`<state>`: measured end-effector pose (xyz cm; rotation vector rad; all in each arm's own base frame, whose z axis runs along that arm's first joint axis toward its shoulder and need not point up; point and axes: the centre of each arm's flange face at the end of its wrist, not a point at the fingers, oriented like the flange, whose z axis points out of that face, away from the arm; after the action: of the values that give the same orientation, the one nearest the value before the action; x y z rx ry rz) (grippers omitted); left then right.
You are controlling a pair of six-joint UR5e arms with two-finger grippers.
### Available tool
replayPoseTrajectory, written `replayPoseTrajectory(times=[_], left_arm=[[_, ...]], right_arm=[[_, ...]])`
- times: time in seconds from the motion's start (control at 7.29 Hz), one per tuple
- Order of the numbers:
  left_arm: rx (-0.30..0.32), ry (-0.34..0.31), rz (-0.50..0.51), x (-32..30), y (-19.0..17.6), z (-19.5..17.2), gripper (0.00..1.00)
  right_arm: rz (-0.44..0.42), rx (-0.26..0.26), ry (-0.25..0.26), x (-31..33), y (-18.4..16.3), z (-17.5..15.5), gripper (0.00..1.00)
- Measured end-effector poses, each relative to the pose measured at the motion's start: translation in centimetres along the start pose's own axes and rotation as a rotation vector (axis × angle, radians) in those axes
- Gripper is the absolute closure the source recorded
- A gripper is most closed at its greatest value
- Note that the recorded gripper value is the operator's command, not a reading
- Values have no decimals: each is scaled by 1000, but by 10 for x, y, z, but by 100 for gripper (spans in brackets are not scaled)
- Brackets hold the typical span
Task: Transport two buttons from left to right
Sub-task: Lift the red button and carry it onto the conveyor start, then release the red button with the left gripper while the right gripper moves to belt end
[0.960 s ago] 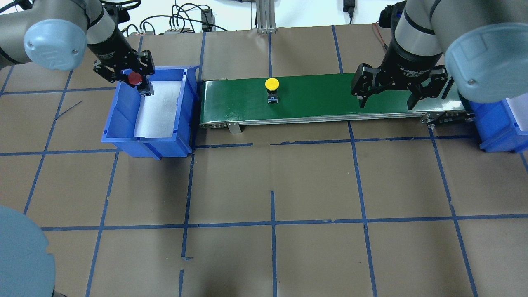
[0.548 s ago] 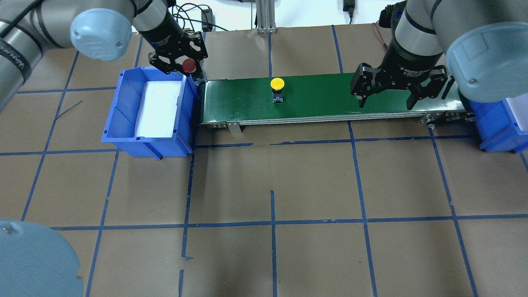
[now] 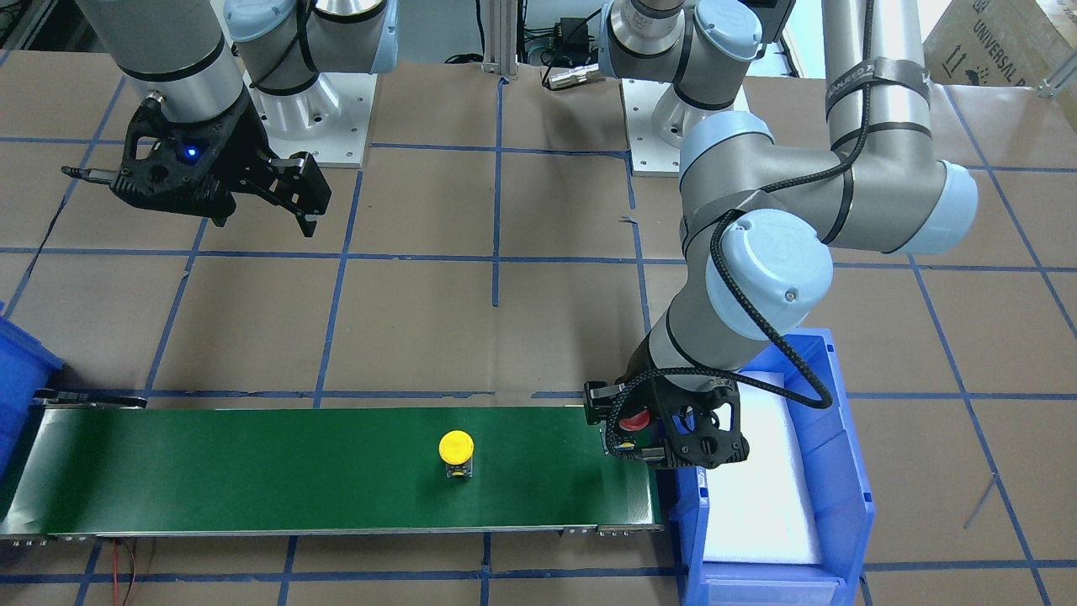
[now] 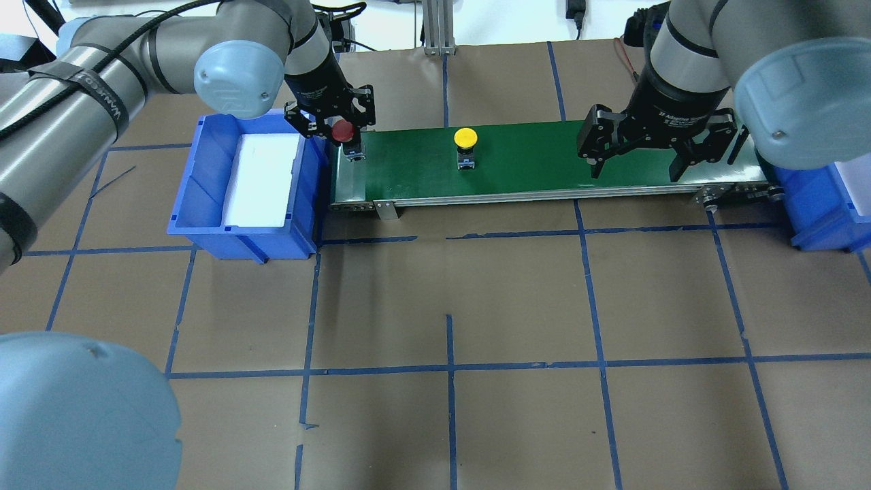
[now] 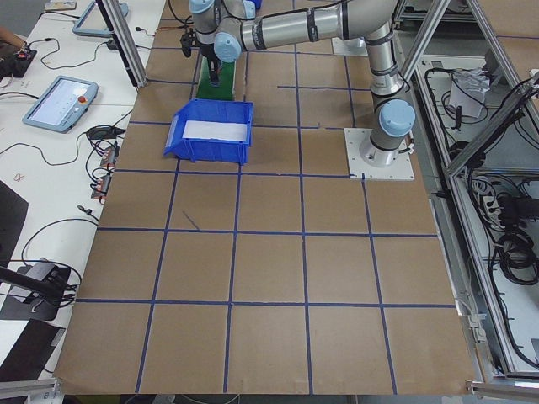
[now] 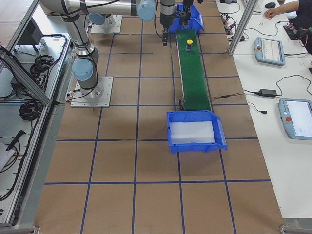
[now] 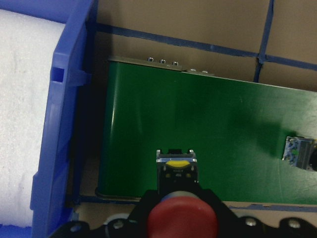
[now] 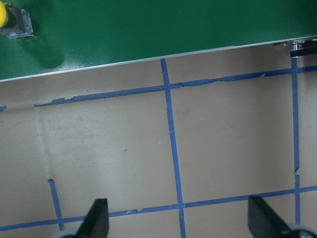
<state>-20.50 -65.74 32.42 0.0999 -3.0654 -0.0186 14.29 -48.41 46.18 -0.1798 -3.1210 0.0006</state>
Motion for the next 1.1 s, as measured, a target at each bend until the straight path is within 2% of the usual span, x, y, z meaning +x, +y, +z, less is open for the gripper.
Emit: replayPoseTrajectory(times=[0.27, 0.55, 0.69, 0.82, 0.96, 1.1], left_arm=[[11, -46, 52, -1, -9, 12, 68], [2, -49, 29, 0, -16, 26, 67], [-1, -47, 15, 0, -18, 29, 62], [-7, -46, 7, 0, -19, 34, 43], [-7, -32, 4, 1, -19, 38, 1], [-1, -9, 7, 3, -19, 40, 0]], right_arm=[[-3, -1, 1, -1, 1, 0, 0], [-5, 9, 3, -2, 0, -4, 0], [-5, 17, 2, -2, -1, -7, 0], [-5, 24, 2, -3, 0, -11, 0], [-3, 27, 3, -4, 0, -13, 0], [0, 20, 9, -3, 0, -11, 0]])
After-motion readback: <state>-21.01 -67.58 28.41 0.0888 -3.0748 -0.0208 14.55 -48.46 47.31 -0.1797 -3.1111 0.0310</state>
